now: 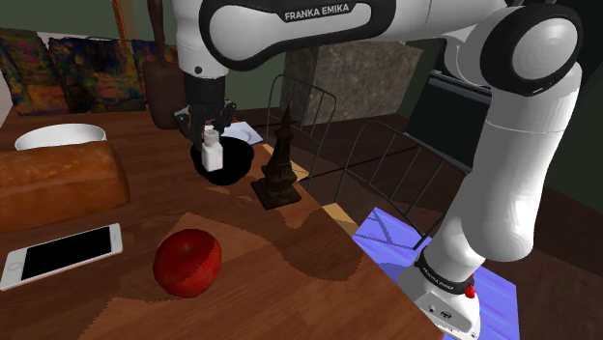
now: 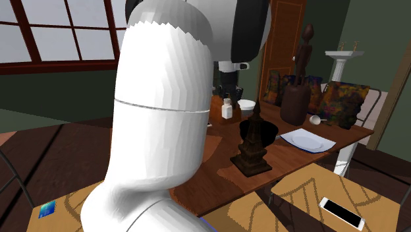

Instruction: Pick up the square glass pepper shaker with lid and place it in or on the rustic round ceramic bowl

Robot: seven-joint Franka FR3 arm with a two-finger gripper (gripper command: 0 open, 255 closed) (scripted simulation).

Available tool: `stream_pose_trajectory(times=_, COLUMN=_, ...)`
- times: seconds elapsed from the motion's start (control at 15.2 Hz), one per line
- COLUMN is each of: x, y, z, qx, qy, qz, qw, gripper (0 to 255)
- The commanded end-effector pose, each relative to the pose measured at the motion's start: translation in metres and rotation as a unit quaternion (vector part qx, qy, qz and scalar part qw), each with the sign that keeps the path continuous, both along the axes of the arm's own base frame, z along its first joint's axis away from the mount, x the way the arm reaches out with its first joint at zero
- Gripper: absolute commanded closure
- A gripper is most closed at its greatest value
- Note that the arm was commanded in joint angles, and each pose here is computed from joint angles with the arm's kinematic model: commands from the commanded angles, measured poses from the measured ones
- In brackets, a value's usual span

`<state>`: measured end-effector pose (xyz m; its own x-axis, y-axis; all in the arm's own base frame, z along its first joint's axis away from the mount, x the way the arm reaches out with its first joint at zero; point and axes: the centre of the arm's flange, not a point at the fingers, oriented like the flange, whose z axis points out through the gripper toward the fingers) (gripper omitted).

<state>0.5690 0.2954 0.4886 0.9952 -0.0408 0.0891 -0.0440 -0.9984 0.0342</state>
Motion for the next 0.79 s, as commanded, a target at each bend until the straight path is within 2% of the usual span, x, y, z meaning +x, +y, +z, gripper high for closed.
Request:
stream_pose_trajectory(times=0.0, x=0.000, y=0.000, z=0.011, qx=0.000, qy=0.000, qz=0.000, qw=1.0000, gripper=255)
stream_pose_trajectory(times=0.2, x=0.000, y=0.000, z=0.024, qx=0.000, qy=0.000, qz=0.000, qw=1.0000, gripper=255)
stream_pose_trajectory(times=0.73, x=0.072, y=-0.077, z=0.035, qx=0.000, qy=0.000, qz=0.000, qw=1.0000, gripper=255)
